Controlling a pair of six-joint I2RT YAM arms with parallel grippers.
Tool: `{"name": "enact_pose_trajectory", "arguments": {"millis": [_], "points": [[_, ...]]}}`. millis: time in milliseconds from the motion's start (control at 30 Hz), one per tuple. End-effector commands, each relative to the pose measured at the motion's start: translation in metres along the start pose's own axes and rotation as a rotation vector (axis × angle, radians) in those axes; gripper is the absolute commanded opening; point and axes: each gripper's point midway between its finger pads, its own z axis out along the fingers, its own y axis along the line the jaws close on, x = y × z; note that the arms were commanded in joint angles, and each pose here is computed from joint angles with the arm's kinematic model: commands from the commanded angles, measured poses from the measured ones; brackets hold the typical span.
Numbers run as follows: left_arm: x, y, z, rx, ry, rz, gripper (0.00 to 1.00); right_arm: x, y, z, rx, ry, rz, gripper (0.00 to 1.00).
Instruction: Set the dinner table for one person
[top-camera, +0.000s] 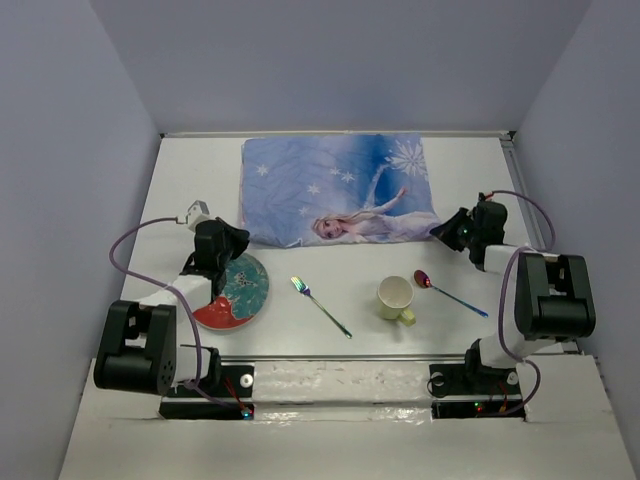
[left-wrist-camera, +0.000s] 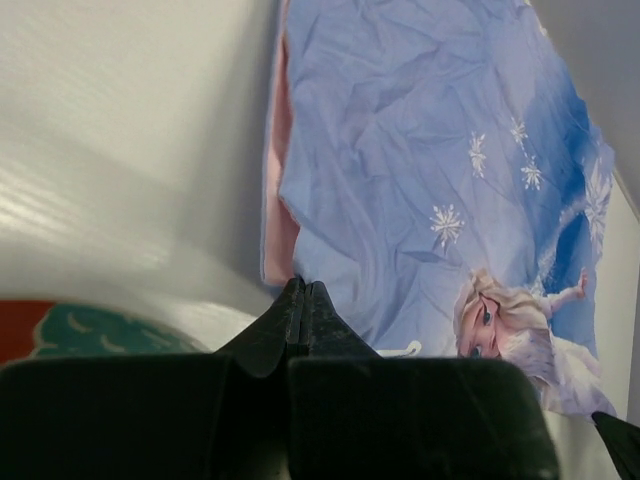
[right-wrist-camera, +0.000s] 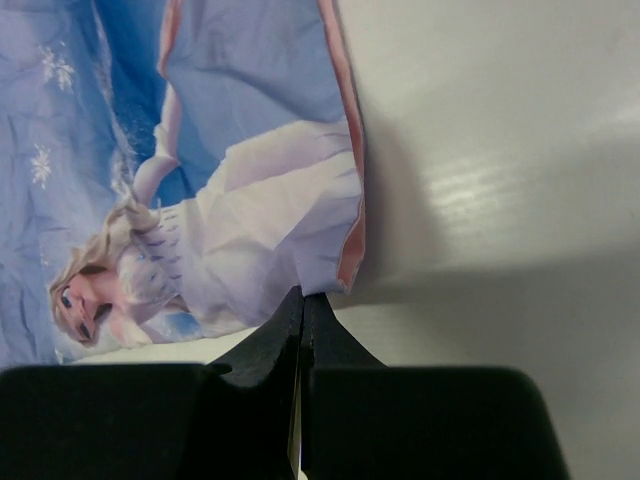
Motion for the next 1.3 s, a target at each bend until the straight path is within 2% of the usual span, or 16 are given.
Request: {"name": "enact_pose_trajectory", "arguments": {"millis": [0,200,433,800,867,900,933,1000,1033,1167,1200,1267], "points": [[-0.008,0.002,-0.009,0.025,-0.061,-0.022,0.00,0.002,0.001,-0.016,-0.021,-0.070,0.006,0.00],[0.006,0.020,-0.020,-0.003,-0.040,-0.027,0.00,0.007,-0.010,-0.035,0.027,-0.128,0.024,0.00],[0.004,0.034,-0.032,-0.044,-0.080,0.005,0.00,0.001,-0.029,-0.055,0.131,-0.226,0.009,0.00],[0.007,0.045,-0.028,-0.086,-0.073,0.023,0.00,0.010,-0.049,-0.050,0.204,-0.192,0.041,0.00],[0.008,0.044,-0.027,-0.084,-0.069,0.021,0.00,0.008,-0.047,-0.052,0.201,-0.205,0.035,0.04],[0.007,0.043,-0.027,-0.080,-0.069,0.021,0.03,0.008,-0.047,-0.054,0.200,-0.209,0.035,0.06],[0.006,0.040,-0.027,-0.069,-0.070,0.018,0.08,0.007,-0.046,-0.055,0.201,-0.210,0.030,0.14],[0.004,0.037,-0.029,-0.057,-0.077,0.014,0.19,0.006,-0.042,-0.058,0.185,-0.210,0.023,0.20],[0.000,0.032,-0.032,-0.040,-0.093,0.011,0.27,0.006,-0.039,-0.059,0.177,-0.210,0.015,0.23],[-0.008,0.024,-0.040,-0.006,-0.125,-0.008,0.47,0.011,-0.034,-0.062,0.142,-0.190,-0.006,0.32],[-0.009,0.021,-0.042,0.005,-0.126,-0.015,0.55,0.010,-0.034,-0.064,0.147,-0.197,-0.008,0.37],[-0.013,0.013,-0.046,0.036,-0.134,-0.025,0.60,0.009,-0.035,-0.067,0.158,-0.200,-0.022,0.50]]}}
